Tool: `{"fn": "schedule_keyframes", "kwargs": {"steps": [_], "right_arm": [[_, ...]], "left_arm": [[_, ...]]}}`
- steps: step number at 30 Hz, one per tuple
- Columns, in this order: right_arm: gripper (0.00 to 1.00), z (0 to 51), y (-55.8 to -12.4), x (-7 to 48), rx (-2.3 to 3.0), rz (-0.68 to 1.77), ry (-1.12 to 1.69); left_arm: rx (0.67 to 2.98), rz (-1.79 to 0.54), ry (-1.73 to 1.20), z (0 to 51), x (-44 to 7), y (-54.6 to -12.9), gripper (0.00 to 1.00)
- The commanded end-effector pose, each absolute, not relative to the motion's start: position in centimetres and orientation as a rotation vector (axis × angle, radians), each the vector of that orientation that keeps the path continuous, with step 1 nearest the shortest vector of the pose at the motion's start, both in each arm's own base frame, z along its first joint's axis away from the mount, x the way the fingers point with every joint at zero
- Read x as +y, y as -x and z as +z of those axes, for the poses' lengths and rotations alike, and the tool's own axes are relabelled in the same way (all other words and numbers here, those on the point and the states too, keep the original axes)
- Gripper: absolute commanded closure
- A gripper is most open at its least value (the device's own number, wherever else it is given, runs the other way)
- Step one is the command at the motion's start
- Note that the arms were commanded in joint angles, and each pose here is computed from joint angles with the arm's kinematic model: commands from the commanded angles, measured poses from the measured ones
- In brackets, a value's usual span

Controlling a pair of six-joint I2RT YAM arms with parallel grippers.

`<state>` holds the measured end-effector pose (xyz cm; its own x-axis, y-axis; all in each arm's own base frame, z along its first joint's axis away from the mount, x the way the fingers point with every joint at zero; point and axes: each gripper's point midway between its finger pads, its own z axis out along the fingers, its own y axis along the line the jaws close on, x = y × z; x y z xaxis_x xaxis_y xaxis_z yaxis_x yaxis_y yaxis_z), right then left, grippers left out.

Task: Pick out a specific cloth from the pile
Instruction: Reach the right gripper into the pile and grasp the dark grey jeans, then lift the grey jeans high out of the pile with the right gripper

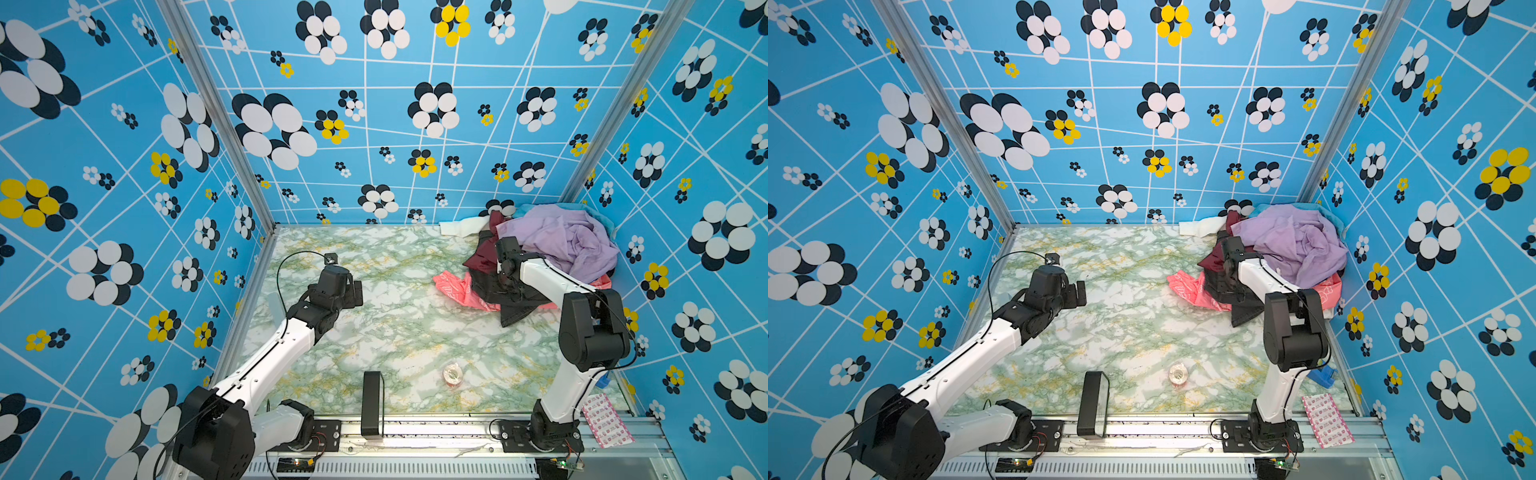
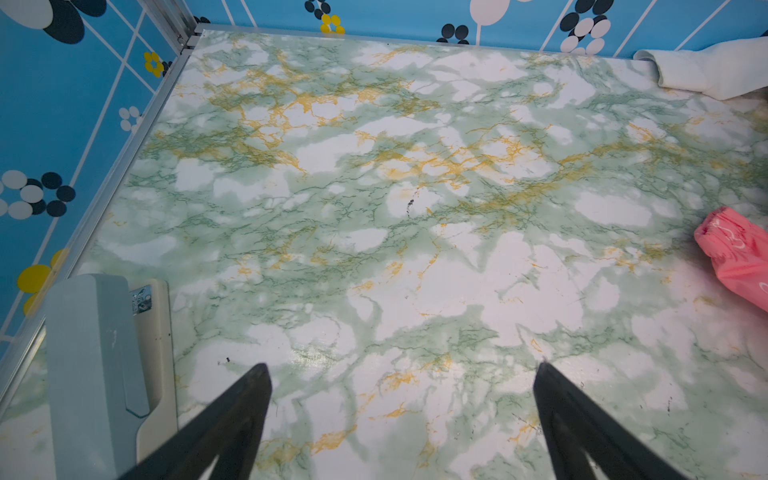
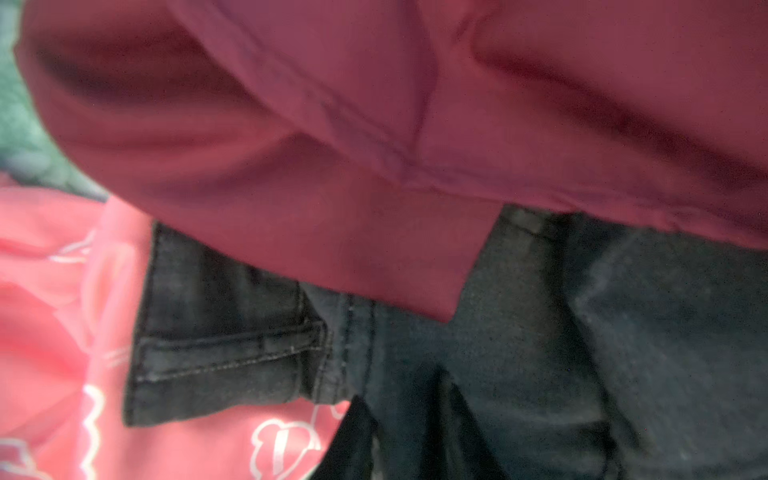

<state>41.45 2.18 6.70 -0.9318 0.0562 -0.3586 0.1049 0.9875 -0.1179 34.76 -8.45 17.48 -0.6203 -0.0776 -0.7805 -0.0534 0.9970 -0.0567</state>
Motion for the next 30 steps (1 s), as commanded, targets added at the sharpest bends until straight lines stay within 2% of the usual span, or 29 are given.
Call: {"fn": "schedule_keyframes", "kwargs": {"steps": [1,7,18,30], "right_arm": [[1.00,6.9,-41.8,2.4,2.769,-0.172,-0.128],[1.00,10.9,-42.0,1.3,2.667,-0.230,-0.165],[1.00,30.3,-41.1,-2.0,2.075,-0.282,-0.312],[1.00,40.8,-37.2,-1.4,1.672,-0.088,-0.317]], "left_arm": [[2.222,-0.065,0.096,18.9,-8.9,-34.7,0.01],[2.222,-0.064,0.092,19.0,-8.9,-34.5,0.00],[2.193,-0.087,0.098,19.7,-8.9,-34.3,0.01],[2.185,-0.096,0.099,19.8,-9.0,-34.0,0.01]]}}
